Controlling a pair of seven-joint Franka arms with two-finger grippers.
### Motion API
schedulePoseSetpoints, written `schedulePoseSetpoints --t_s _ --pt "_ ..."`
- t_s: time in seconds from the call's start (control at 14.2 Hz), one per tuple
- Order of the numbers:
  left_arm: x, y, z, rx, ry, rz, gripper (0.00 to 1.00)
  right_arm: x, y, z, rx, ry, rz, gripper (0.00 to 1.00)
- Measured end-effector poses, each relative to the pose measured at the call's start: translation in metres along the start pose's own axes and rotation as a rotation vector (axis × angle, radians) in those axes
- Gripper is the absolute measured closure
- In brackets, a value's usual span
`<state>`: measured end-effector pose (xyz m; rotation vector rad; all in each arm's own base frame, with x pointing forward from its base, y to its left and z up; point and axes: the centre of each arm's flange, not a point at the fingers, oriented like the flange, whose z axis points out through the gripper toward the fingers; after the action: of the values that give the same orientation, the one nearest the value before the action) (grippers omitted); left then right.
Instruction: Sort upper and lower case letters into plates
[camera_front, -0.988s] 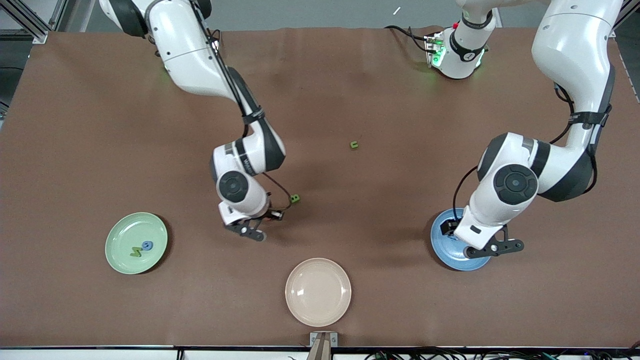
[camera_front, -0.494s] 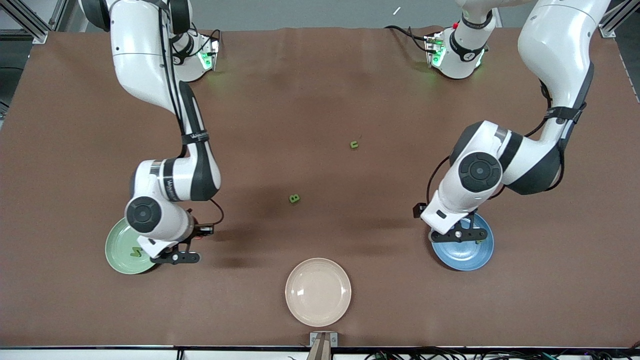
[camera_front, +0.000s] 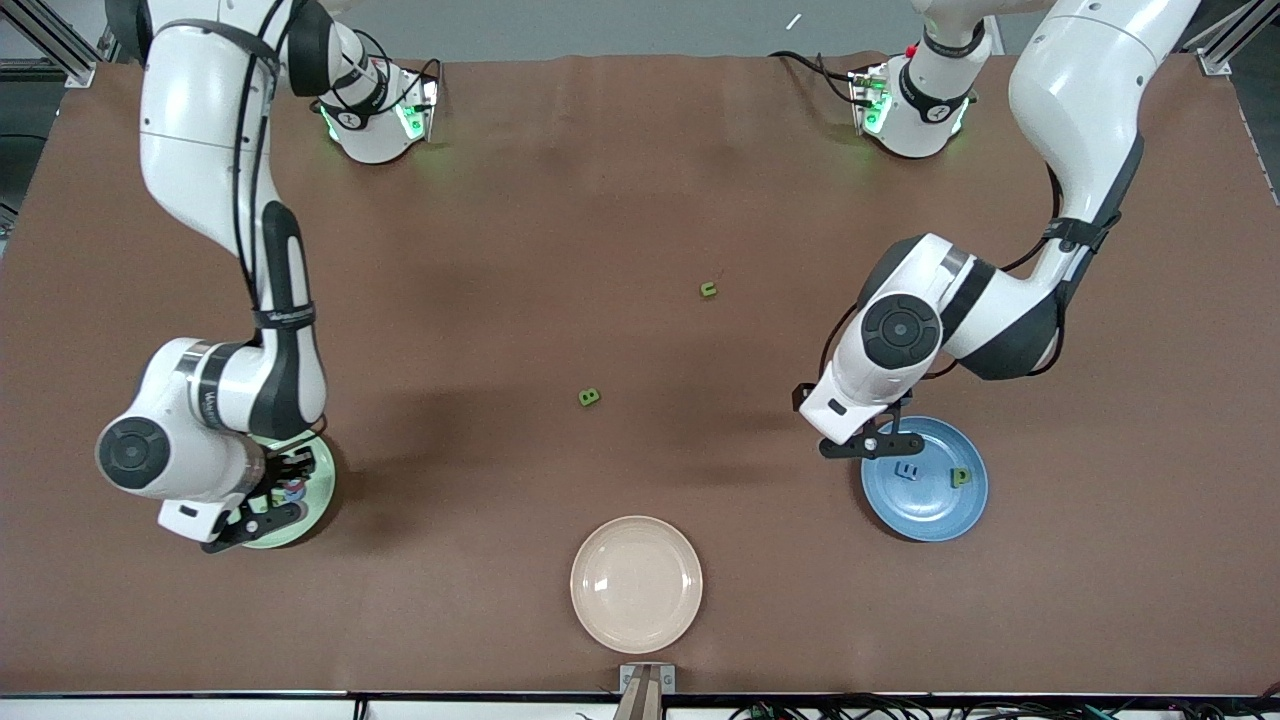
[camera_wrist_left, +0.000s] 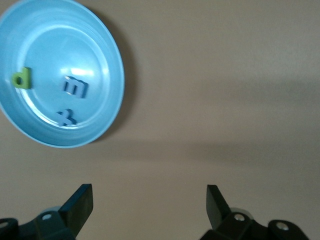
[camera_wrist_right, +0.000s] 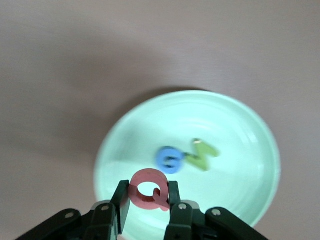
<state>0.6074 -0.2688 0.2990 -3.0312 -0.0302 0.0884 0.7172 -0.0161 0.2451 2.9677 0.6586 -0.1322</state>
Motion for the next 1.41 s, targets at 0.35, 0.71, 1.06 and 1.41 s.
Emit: schedulePoseSetpoints --t_s 0.35,0.71,1.06,1.41 --pt "-0.041 0.03 0.018 -0.033 0.015 -0.029 0.0 0.01 -0.016 0.014 -0.012 0.006 -0.034 0.27" --pt "-0.09 0.054 0.046 -0.059 0.008 -0.016 0.0 0.032 -0.093 0.008 0.044 -0.044 0.138 0.28" --pt "-0.133 0.08 0.072 -0.081 -0.005 0.016 0.0 0.059 -0.241 -0.015 0.109 -0.071 0.415 0.27" --pt "-0.203 0.147 0.085 -0.092 -0.016 0.015 0.07 0.056 -0.356 -0.012 0.177 -0.143 0.798 0.28"
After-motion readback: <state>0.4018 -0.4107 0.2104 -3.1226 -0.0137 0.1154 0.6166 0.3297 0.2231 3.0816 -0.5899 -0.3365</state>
